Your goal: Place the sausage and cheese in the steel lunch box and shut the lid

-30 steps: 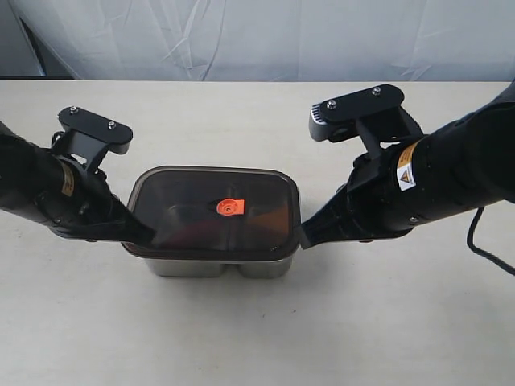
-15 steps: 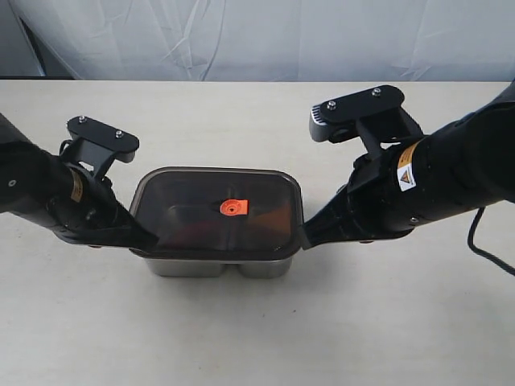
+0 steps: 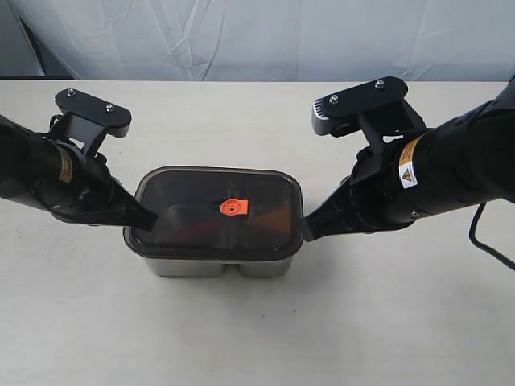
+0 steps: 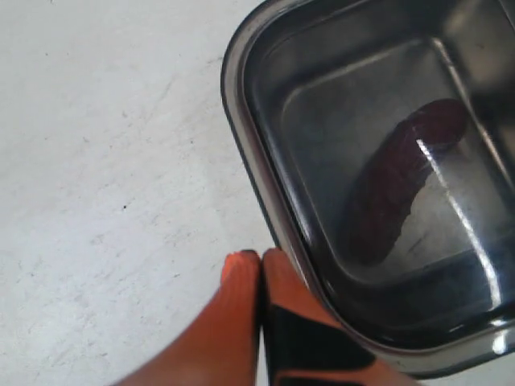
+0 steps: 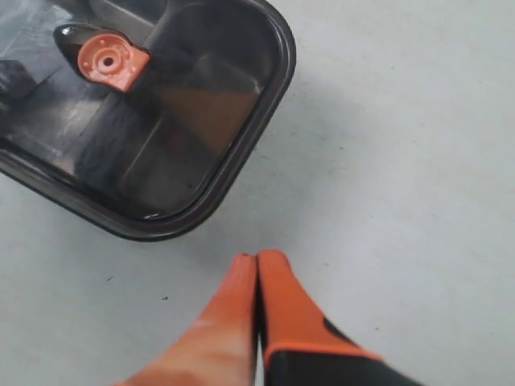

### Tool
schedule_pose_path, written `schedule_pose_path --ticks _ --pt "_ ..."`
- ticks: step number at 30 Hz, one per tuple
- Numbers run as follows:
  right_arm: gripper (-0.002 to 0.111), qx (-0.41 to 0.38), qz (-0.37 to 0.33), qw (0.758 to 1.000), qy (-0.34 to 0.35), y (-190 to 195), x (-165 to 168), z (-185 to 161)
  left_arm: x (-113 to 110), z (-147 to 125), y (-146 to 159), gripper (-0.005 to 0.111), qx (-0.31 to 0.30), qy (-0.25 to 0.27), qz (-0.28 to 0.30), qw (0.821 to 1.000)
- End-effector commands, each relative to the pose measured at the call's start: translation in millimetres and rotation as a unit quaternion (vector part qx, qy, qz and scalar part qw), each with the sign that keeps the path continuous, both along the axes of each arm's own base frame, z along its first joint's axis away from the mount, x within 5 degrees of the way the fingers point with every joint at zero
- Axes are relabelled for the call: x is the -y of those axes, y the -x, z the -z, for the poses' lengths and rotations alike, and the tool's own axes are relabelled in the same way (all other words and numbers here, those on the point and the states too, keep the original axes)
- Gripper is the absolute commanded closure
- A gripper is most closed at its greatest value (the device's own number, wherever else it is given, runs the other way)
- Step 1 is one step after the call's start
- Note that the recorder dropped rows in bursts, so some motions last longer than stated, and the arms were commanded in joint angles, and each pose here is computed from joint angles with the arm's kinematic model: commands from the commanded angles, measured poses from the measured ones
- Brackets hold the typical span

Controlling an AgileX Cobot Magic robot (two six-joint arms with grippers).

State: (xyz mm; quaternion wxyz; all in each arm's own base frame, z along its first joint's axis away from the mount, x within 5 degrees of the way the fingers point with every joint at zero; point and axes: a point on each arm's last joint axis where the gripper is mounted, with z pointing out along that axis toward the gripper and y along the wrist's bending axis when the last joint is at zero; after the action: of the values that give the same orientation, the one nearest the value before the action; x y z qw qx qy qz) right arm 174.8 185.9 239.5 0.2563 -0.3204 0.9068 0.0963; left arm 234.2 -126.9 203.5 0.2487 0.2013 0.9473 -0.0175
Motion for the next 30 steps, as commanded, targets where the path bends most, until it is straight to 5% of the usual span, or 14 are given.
schedule_pose_path --ticks 1,17,30 --pt "0.108 0.02 0.0 1.0 -0.019 -3.3 -1.3 -5.1 4.0 -4.9 -3.5 0.106 0.022 0.023 0.0 0.999" --pt "0.108 0.051 0.003 0.991 -0.12 -30.7 -40.7 25.6 13.7 3.9 -6.5 0.106 0.01 0.057 0.014 0.998" --pt "0.108 0.027 0.001 0.996 -0.085 -53.1 -65.0 44.5 16.7 25.2 -11.8 0.106 -0.016 0.034 0.023 0.999"
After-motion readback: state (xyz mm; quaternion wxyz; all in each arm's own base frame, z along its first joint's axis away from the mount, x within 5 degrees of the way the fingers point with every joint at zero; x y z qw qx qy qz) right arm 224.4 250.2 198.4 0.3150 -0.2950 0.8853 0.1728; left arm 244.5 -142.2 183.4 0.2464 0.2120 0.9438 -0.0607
